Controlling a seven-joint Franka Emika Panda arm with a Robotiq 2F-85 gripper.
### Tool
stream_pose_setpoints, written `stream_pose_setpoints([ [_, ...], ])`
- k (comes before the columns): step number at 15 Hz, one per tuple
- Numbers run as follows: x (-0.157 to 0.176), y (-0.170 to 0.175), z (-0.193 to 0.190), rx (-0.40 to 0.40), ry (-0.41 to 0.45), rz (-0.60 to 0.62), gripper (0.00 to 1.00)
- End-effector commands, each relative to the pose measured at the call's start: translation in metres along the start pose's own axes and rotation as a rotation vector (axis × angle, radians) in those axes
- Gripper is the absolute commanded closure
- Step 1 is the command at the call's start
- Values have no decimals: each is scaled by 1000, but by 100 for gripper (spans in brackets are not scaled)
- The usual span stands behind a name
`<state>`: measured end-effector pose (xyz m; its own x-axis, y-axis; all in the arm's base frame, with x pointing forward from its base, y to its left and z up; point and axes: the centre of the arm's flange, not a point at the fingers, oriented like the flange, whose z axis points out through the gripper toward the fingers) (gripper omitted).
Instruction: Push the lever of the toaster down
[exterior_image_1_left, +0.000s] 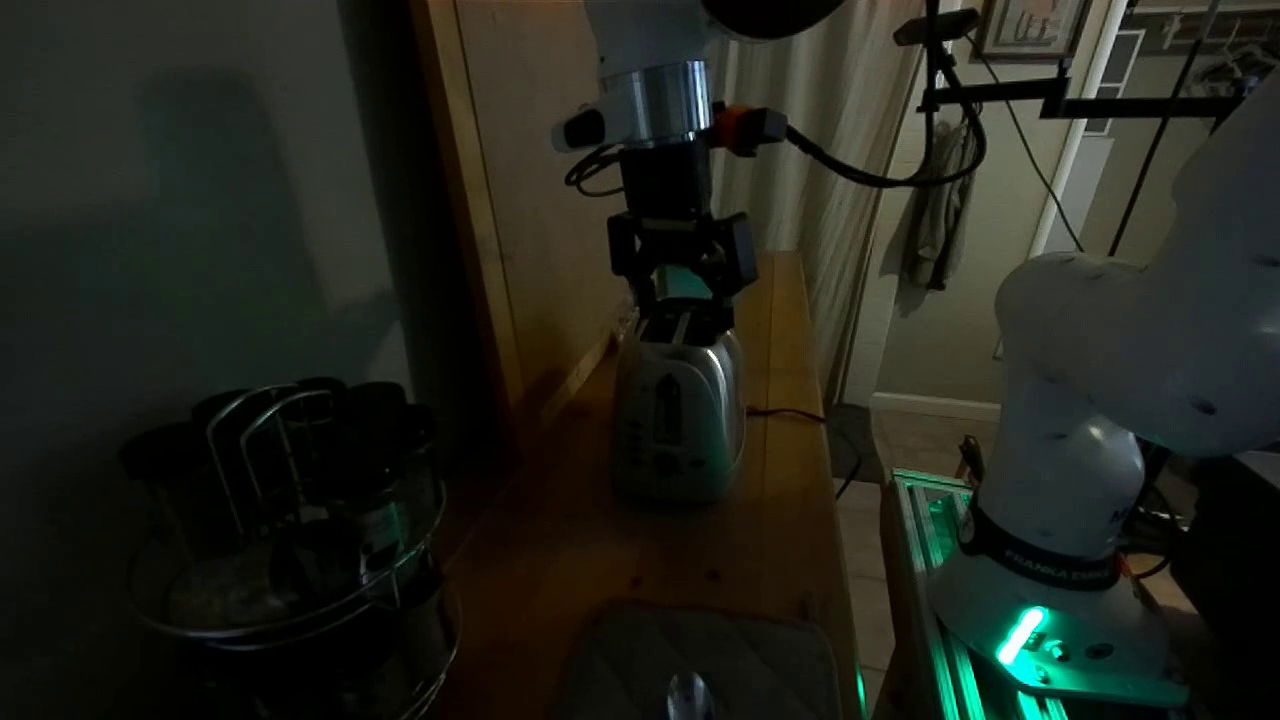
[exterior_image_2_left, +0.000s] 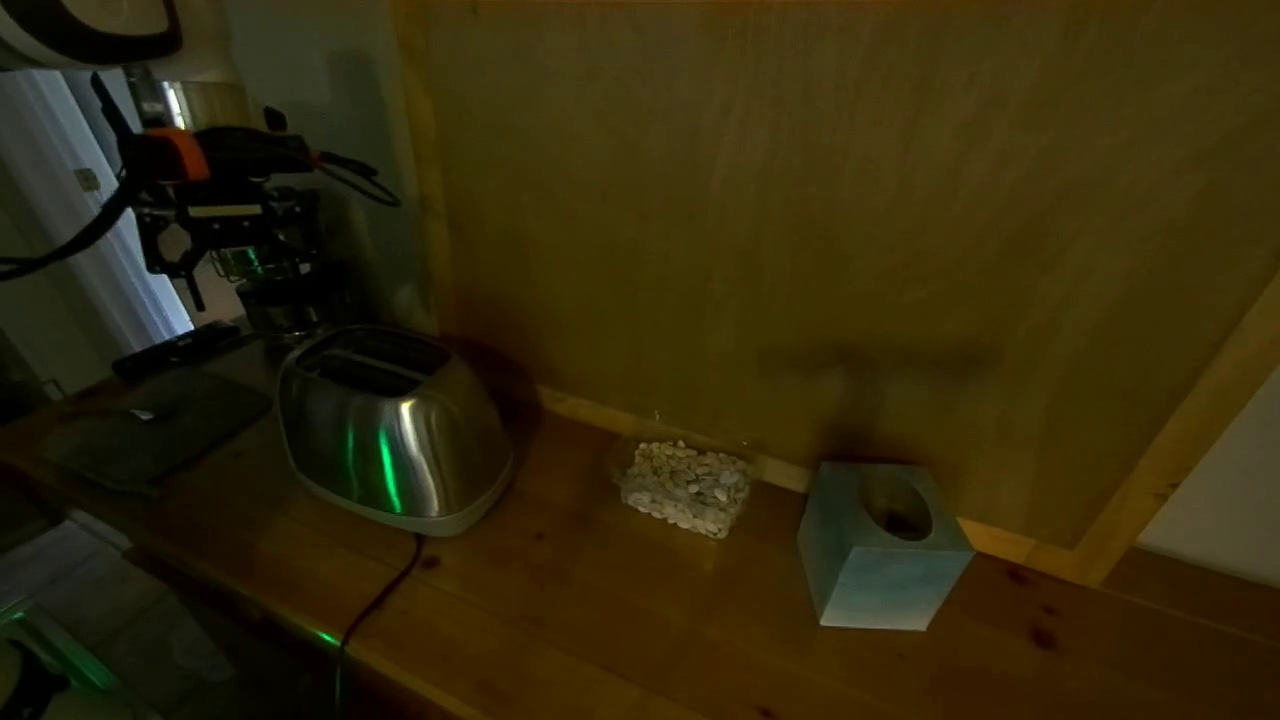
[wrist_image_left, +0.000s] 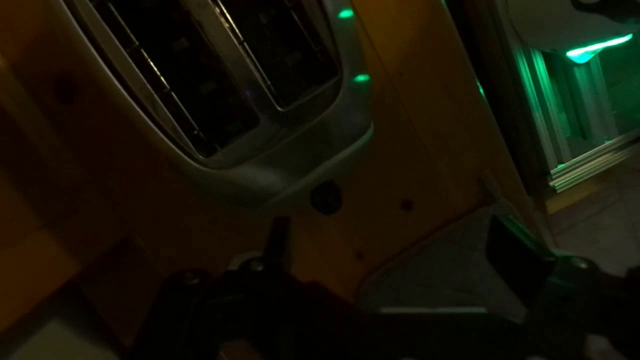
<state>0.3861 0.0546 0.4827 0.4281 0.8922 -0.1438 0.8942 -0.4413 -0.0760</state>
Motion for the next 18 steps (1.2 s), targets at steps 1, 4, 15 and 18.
stream_pose_setpoints([
  [1, 0, 0, 1, -1, -4, -15, 0],
  [4, 0, 1, 1, -1, -8, -29, 0],
  [15, 2, -23, 21, -101, 76, -438, 62],
  [18, 2, -21, 35, -91, 52, -489, 83],
])
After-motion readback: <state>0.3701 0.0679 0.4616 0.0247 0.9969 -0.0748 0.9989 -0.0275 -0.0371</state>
